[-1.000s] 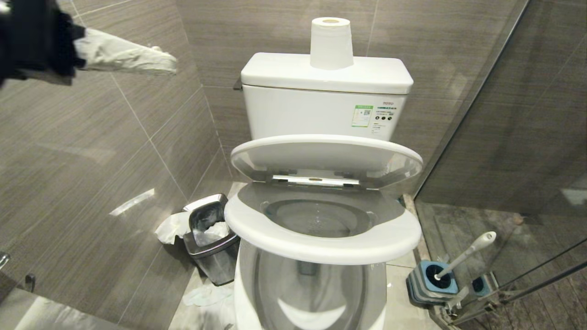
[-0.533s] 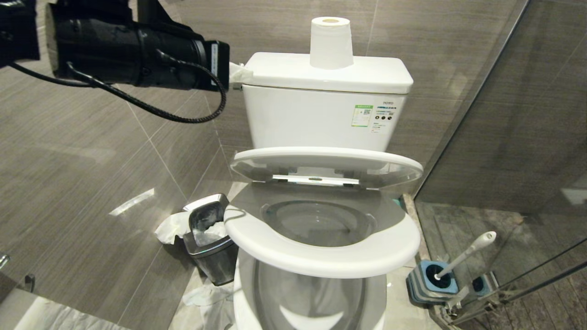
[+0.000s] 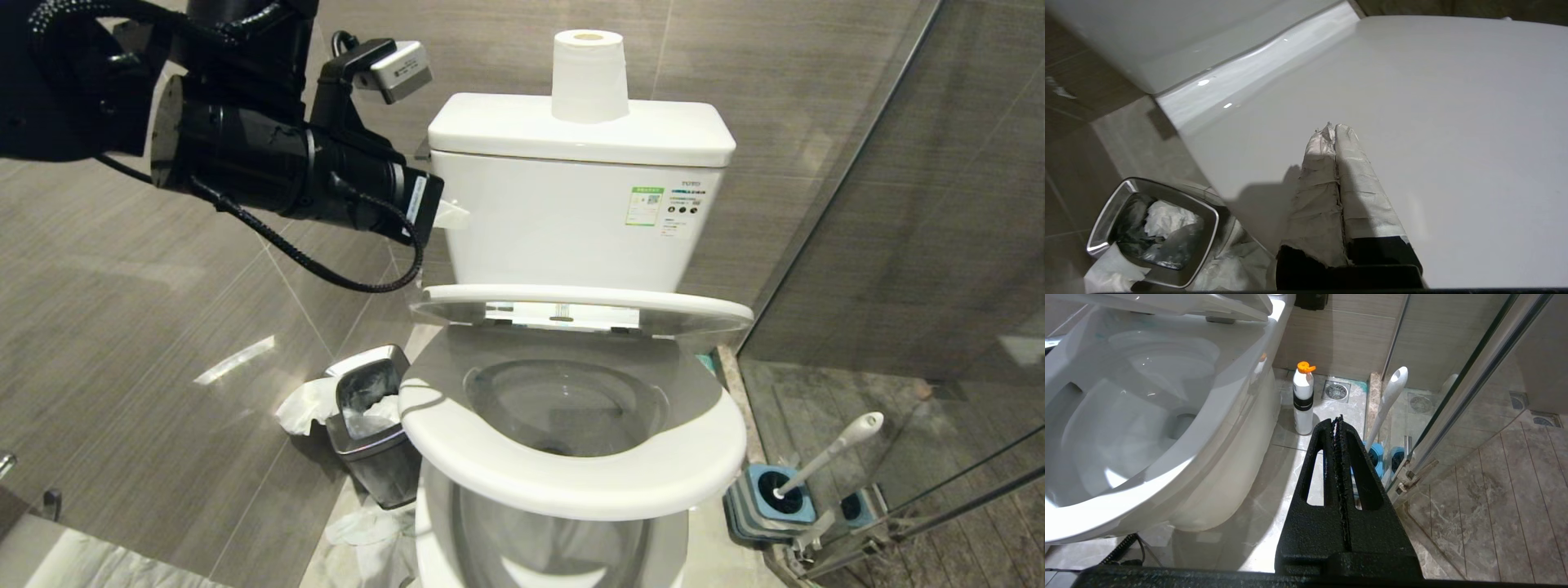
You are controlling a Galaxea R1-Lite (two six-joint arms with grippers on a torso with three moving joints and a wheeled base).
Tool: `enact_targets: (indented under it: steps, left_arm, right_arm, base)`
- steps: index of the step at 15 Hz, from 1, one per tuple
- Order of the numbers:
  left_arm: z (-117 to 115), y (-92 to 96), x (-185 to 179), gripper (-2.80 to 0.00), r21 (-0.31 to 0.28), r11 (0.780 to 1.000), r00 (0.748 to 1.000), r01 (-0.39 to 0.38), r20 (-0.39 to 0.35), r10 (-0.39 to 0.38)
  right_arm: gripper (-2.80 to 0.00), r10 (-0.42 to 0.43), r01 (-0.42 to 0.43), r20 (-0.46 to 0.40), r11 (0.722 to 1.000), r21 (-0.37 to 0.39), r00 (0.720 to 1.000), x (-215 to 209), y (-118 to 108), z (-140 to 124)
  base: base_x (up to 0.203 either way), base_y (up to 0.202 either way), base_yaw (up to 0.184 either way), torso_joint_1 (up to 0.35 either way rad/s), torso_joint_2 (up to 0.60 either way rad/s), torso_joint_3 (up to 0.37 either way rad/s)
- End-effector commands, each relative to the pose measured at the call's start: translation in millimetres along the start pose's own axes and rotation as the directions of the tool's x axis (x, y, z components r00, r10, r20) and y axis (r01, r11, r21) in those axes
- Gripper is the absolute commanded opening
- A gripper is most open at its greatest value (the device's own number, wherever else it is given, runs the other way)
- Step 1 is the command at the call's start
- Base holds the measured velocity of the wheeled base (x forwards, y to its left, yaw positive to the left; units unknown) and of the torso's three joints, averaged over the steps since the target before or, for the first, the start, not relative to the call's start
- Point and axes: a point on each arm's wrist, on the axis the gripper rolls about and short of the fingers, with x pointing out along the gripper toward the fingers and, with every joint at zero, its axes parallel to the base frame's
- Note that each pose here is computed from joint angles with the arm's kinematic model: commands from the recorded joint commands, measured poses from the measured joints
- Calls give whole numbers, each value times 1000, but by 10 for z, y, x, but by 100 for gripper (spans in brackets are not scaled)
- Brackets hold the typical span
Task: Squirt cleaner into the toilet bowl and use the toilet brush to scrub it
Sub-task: Close the toilet lid
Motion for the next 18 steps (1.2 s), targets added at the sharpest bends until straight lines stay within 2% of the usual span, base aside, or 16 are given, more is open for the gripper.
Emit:
enact_targets:
  steps: [1, 5, 7, 11, 13, 18]
  left_arm:
    - [-12, -19, 9, -280, 20, 998, 998, 60, -14, -59]
    - [-23, -80, 195, -280, 57, 994, 995, 96, -45, -94]
    - [-75, -109, 235, -280, 59, 991, 990, 117, -85, -112]
    - [-333, -191, 315, -280, -6, 977, 937, 214, -281, -207]
    - [-385, -263, 398, -280, -12, 971, 920, 240, -318, -231]
    - [-441, -376, 534, -280, -16, 963, 900, 267, -353, -255]
  right_arm:
    - [-280, 0, 0, 0, 1000, 0, 1000, 0, 0, 0]
    - [-280, 1, -1, 0, 1000, 0, 1000, 0, 0, 0]
    - [-280, 1, -1, 0, 1000, 0, 1000, 0, 0, 0]
    - [-280, 1, -1, 0, 1000, 0, 1000, 0, 0, 0]
    - [-280, 1, -1, 0, 1000, 0, 1000, 0, 0, 0]
    - [-280, 1, -1, 0, 1000, 0, 1000, 0, 0, 0]
  base:
    - [0, 0, 0, 0, 0, 0]
    - [0, 0, 0, 0, 0, 0]
    - [0, 0, 0, 0, 0, 0]
    - [0, 0, 0, 0, 0, 0]
    - [0, 0, 0, 0, 0, 0]
    - [0, 0, 0, 0, 0, 0]
